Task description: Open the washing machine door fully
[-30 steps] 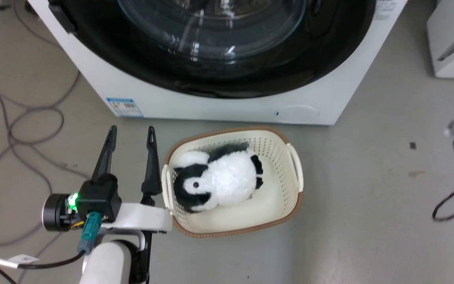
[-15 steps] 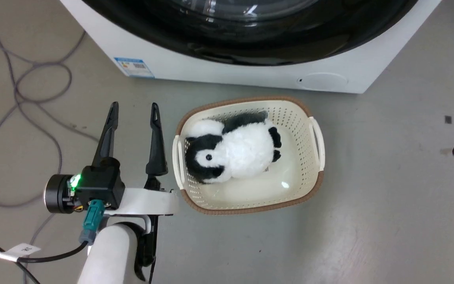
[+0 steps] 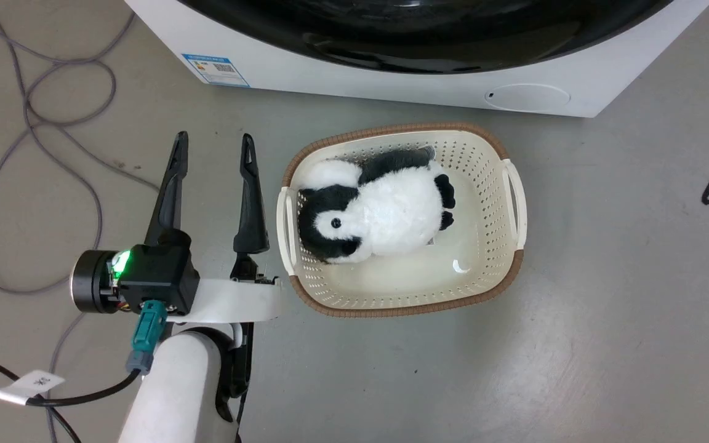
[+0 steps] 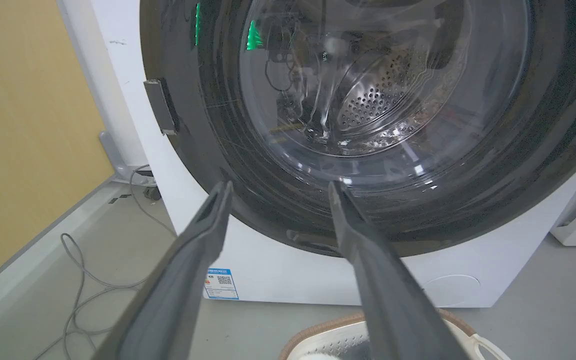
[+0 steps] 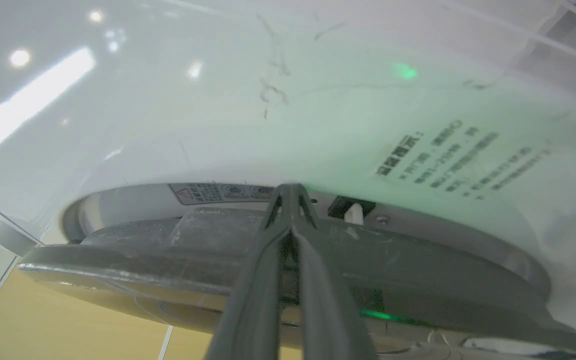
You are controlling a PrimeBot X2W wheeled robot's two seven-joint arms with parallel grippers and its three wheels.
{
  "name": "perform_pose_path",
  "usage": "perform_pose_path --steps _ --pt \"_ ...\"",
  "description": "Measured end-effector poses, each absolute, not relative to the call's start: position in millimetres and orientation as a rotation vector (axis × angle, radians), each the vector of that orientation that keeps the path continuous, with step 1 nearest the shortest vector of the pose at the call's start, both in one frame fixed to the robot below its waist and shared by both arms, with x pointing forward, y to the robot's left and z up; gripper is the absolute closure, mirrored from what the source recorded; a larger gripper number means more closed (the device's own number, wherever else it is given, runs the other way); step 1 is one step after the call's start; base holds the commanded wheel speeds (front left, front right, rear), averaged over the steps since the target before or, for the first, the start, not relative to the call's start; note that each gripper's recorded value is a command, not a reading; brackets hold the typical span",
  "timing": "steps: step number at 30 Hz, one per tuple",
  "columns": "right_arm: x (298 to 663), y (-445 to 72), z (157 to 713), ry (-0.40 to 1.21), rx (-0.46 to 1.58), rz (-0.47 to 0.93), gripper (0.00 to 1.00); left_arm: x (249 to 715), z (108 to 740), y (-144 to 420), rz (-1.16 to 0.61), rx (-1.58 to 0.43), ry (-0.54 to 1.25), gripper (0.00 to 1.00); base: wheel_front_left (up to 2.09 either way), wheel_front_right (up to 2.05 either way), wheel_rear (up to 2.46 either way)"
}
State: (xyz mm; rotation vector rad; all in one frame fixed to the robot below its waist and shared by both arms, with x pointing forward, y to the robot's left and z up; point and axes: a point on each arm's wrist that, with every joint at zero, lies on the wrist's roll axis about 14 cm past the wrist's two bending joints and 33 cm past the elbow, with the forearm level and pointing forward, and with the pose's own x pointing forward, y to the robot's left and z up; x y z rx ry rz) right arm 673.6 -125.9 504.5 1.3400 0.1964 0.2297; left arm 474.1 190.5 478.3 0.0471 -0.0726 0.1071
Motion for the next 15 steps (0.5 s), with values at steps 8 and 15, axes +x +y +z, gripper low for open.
perform_pose_path --steps 8,15 --pt "668 -115 521 0.227 1.29 0.312 1.0 473 485 187 0.098 0.043 -0.089 0.0 0.0 0.0 0.0" --pt "647 -98 527 0.29 1.238 0.389 1.0 470 498 186 0.099 0.04 -0.117 0.0 0.0 0.0 0.0"
